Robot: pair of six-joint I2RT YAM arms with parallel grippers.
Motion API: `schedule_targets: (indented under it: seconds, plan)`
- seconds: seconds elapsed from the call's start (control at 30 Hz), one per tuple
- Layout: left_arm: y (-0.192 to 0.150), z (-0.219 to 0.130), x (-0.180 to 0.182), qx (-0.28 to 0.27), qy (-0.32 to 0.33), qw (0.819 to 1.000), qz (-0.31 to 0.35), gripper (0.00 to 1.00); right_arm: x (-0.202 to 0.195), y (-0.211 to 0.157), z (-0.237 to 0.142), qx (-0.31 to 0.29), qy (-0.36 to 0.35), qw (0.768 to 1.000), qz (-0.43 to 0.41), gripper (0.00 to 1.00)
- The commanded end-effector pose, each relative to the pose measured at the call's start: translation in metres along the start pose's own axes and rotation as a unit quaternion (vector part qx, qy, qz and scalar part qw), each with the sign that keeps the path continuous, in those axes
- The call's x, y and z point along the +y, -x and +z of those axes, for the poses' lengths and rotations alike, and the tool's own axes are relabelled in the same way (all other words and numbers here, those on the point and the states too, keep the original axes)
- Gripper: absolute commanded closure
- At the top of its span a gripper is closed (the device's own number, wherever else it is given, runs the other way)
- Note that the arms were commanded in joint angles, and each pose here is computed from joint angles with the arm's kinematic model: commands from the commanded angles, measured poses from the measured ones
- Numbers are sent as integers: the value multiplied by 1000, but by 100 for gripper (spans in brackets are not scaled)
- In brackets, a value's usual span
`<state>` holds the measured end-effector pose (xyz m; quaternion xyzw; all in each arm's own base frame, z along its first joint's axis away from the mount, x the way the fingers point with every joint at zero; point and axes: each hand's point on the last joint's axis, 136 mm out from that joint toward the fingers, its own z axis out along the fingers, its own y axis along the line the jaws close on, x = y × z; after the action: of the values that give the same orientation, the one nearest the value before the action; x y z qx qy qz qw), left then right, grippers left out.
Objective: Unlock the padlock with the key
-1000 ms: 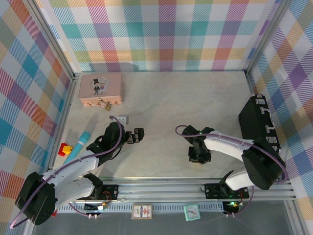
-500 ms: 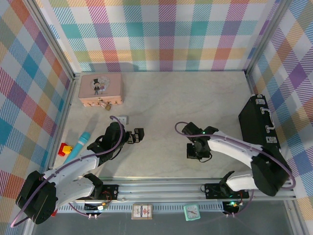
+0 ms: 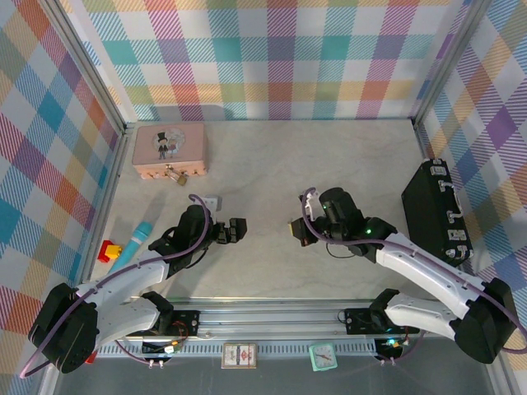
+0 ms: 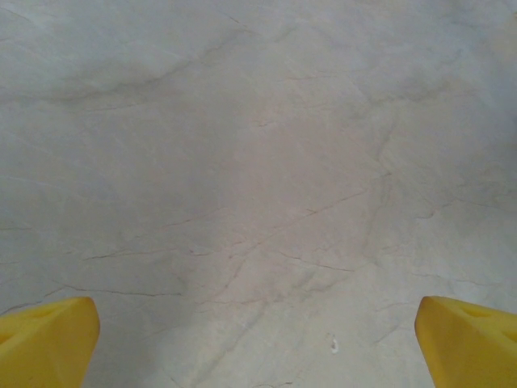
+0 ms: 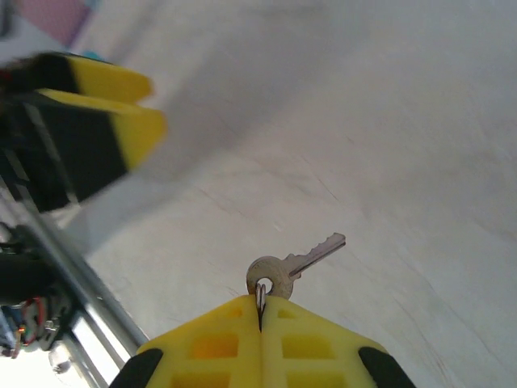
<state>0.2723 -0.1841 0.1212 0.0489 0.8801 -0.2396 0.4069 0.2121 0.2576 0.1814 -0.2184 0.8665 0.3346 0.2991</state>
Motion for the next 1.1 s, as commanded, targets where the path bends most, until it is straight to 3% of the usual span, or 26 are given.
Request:
schedule_targets:
  seconds: [0.0, 0.23, 0.43, 0.67, 1.07]
  plan:
    - [19, -7, -27, -23, -60, 998, -5, 0, 37, 23, 5, -55, 98, 989, -98, 100]
    - [30, -20, -34, -27, -84, 996, -21, 0, 54, 14, 13, -115, 95, 941, -303, 100]
    - [51, -34, -56, -14, -149, 985, -83, 2, 52, 13, 18, -147, 74, 898, -407, 100]
    - [57, -44, -94, 43, -232, 966, -105, 12, 50, 21, 27, -153, 57, 883, -440, 100]
    - [56, -34, -99, 75, -233, 962, -117, 39, 53, 26, 40, -160, 33, 872, -461, 100]
